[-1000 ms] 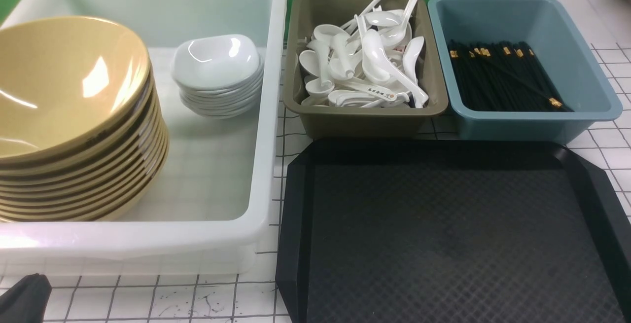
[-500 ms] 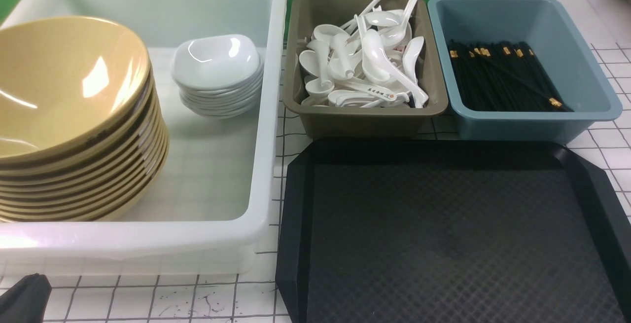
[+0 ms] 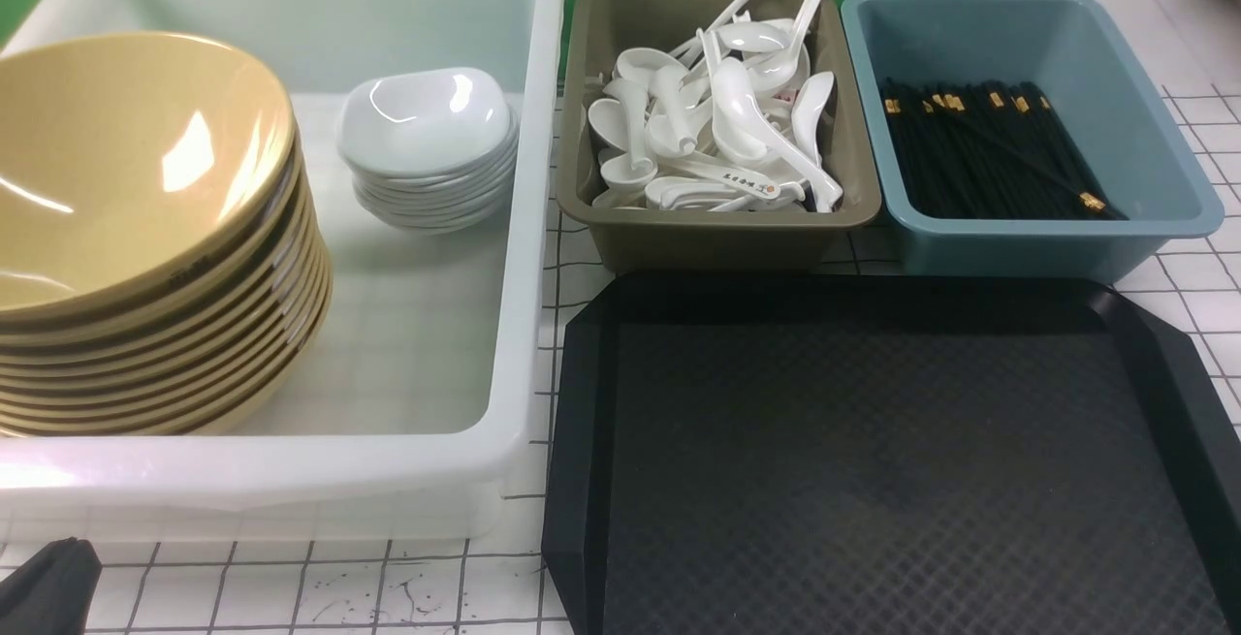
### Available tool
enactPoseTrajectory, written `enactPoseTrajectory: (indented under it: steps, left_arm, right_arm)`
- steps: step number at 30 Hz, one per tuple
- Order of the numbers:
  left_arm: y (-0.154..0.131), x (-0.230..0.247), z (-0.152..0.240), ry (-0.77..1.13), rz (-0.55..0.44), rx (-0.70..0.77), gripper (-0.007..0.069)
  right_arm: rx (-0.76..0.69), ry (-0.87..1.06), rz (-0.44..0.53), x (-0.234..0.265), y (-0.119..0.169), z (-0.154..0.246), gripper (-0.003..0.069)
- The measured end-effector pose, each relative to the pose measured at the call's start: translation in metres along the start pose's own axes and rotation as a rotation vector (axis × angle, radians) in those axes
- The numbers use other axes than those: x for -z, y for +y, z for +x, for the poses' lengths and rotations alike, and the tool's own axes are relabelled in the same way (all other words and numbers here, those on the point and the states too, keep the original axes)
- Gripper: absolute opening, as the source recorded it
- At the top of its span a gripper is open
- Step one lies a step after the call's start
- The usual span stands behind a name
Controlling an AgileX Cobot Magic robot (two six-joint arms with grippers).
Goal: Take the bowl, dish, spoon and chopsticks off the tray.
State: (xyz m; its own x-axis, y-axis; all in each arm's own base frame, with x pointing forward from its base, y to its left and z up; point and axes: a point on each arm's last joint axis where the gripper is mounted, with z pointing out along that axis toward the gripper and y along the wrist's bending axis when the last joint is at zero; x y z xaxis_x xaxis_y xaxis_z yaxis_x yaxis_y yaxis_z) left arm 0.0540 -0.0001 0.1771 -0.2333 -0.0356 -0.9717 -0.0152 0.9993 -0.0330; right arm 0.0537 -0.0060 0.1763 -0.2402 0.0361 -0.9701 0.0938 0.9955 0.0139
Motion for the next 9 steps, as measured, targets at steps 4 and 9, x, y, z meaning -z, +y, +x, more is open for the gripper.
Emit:
enactPoseTrajectory:
  steps: [4, 9]
  left_arm:
    - [0.0000, 0.0000, 0.0000, 0.000, 0.000, 0.001, -0.0013]
    - [0.0000, 0.0000, 0.0000, 0.000, 0.000, 0.001, -0.0013]
  right_arm:
    - [0.000, 0.000, 0.000, 0.0000, 0.0000, 0.0000, 0.0067]
    - [0.000, 0.000, 0.000, 0.0000, 0.0000, 0.0000, 0.0071]
